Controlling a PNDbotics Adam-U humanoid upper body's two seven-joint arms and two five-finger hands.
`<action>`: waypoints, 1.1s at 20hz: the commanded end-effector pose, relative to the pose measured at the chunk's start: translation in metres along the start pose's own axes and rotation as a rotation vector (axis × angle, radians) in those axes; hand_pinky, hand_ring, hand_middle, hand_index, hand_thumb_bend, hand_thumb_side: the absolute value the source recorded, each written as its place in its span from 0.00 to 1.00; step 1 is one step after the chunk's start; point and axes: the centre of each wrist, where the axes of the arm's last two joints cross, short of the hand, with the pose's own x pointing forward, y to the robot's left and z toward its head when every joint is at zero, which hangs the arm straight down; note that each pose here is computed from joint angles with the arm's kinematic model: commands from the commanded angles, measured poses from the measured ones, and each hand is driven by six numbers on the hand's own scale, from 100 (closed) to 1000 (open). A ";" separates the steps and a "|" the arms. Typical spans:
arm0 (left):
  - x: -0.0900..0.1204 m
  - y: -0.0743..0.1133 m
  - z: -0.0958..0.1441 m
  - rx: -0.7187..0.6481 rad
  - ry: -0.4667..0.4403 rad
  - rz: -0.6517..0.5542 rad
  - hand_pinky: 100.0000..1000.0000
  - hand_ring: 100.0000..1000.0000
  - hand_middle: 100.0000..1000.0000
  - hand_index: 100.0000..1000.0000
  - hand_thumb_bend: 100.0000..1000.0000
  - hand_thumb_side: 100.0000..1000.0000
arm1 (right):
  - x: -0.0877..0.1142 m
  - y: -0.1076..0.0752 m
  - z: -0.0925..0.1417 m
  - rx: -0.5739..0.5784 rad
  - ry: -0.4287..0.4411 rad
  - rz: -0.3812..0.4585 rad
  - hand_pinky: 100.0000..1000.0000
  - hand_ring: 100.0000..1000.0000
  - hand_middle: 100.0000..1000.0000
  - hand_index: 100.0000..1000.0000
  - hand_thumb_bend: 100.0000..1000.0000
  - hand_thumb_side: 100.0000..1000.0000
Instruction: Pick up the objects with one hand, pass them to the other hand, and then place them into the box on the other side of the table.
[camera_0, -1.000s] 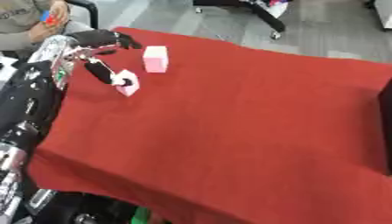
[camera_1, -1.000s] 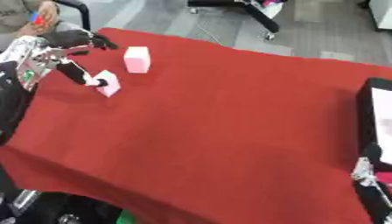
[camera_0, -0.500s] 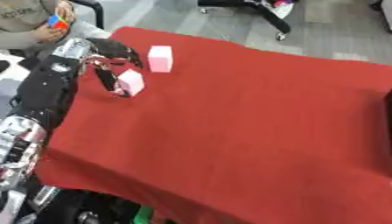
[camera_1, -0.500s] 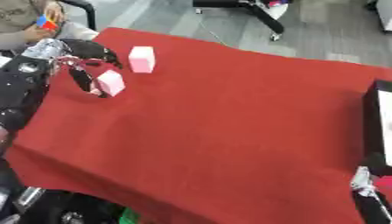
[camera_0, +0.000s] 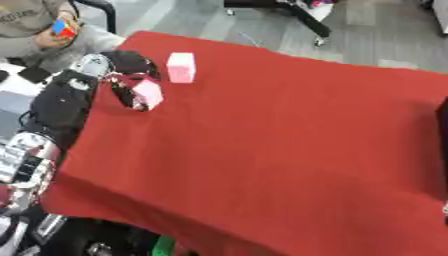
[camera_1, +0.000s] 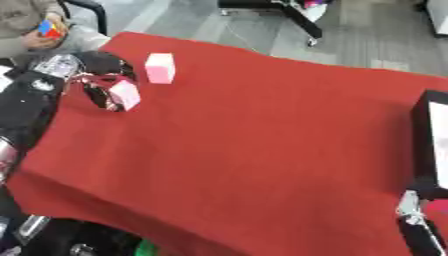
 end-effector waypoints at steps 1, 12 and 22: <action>-0.013 0.009 0.005 0.031 0.057 -0.032 0.87 0.74 0.71 0.85 0.40 0.30 | 0.004 -0.005 -0.004 -0.135 0.084 0.058 0.63 0.89 0.68 0.89 0.00 0.38; -0.015 0.011 0.004 0.016 0.103 -0.090 0.88 0.76 0.74 0.87 0.46 0.32 | 0.008 -0.004 -0.001 -0.123 0.090 0.037 0.62 0.89 0.67 0.89 0.00 0.39; -0.012 0.008 0.001 -0.039 0.114 -0.114 0.87 0.70 0.63 0.78 0.42 0.29 | 0.013 -0.003 0.001 -0.112 0.087 0.011 0.62 0.89 0.67 0.89 0.00 0.39</action>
